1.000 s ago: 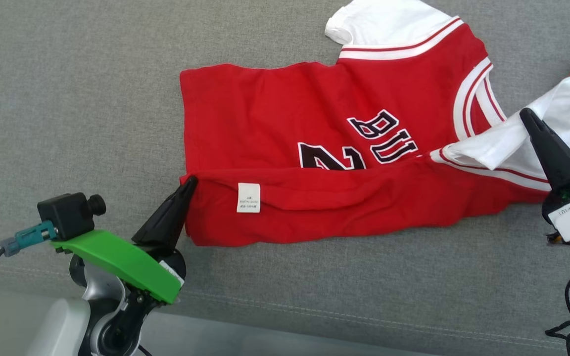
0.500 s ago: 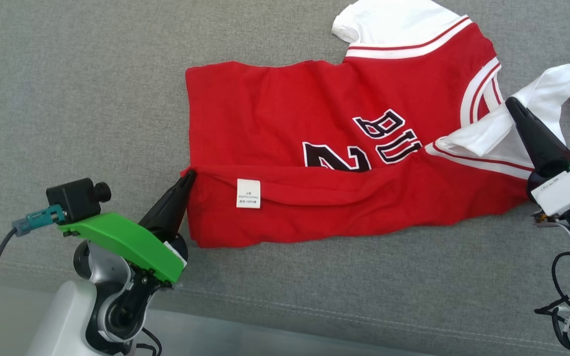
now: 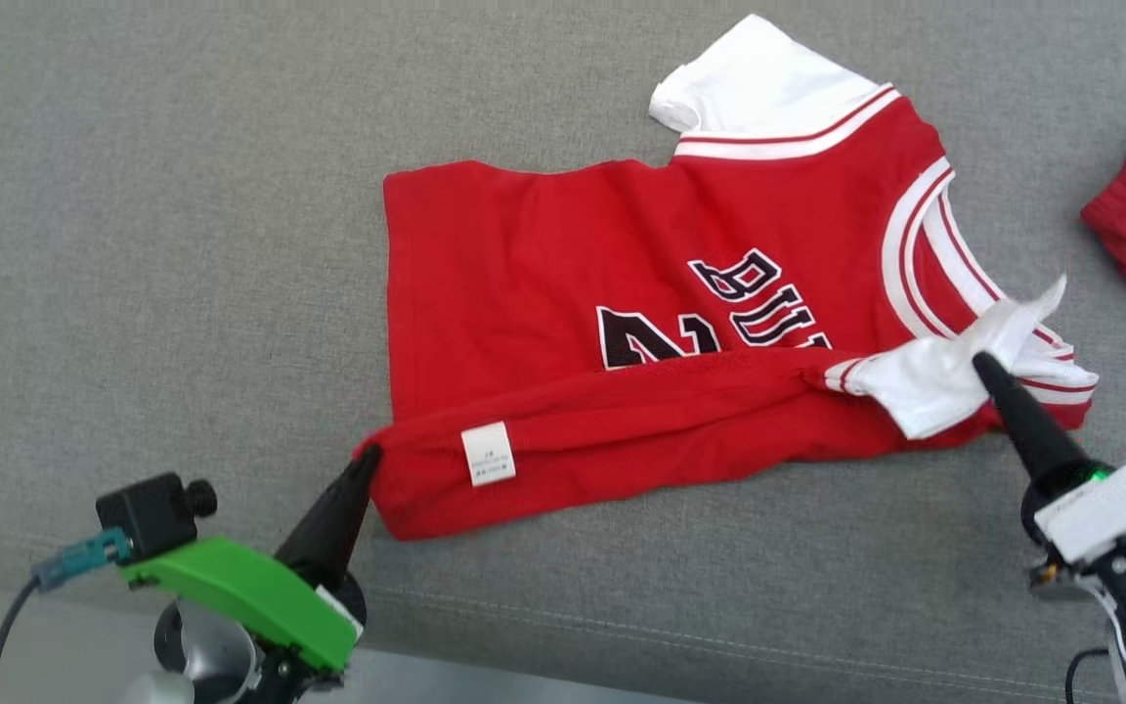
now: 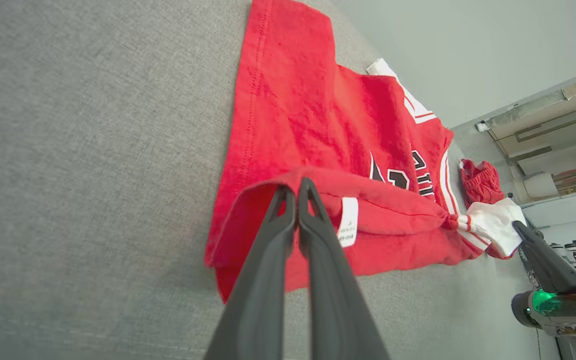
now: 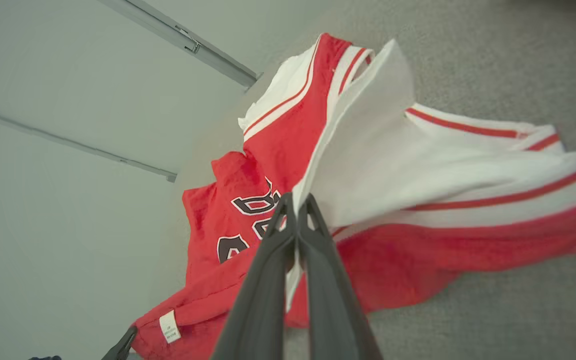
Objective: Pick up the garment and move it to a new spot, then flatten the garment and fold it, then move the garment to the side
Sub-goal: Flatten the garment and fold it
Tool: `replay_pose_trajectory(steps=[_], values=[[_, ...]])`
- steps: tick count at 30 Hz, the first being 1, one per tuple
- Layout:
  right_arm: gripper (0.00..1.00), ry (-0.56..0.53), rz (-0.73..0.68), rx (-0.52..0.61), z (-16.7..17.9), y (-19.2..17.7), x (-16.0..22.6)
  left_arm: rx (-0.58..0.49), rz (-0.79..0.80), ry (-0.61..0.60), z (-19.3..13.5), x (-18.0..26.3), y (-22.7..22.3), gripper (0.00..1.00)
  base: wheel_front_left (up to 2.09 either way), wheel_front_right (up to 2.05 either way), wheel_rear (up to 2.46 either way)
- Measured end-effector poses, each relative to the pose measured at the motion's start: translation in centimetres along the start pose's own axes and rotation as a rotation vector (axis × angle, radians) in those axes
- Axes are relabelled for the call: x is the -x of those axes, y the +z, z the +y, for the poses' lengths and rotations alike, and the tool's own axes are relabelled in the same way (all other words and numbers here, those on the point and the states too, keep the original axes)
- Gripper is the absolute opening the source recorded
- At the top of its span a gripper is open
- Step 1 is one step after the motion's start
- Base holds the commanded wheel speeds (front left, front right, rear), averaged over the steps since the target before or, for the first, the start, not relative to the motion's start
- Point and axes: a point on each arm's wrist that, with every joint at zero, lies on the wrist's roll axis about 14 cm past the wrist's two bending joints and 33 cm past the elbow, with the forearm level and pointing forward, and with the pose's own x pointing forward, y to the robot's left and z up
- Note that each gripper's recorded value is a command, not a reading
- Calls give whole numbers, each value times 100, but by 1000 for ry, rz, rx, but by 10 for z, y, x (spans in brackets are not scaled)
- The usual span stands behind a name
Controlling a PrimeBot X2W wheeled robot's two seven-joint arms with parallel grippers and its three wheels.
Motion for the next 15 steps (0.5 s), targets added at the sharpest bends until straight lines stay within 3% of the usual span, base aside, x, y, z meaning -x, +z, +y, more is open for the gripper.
replay_pose_trajectory(steps=[4, 8, 15], values=[[0, -57, 36, -84, -16, -24, 30, 40, 18, 35, 9, 26, -16, 0, 0, 0, 0], [0, -151, -9, -104, -40, -22, 63, 73, 26, 45, 8, 48, -27, 0, 0, 0, 0], [0, -220, -72, -167, -56, -22, 102, 94, 93, 9, -4, 68, -50, 0, 0, 0, 0]])
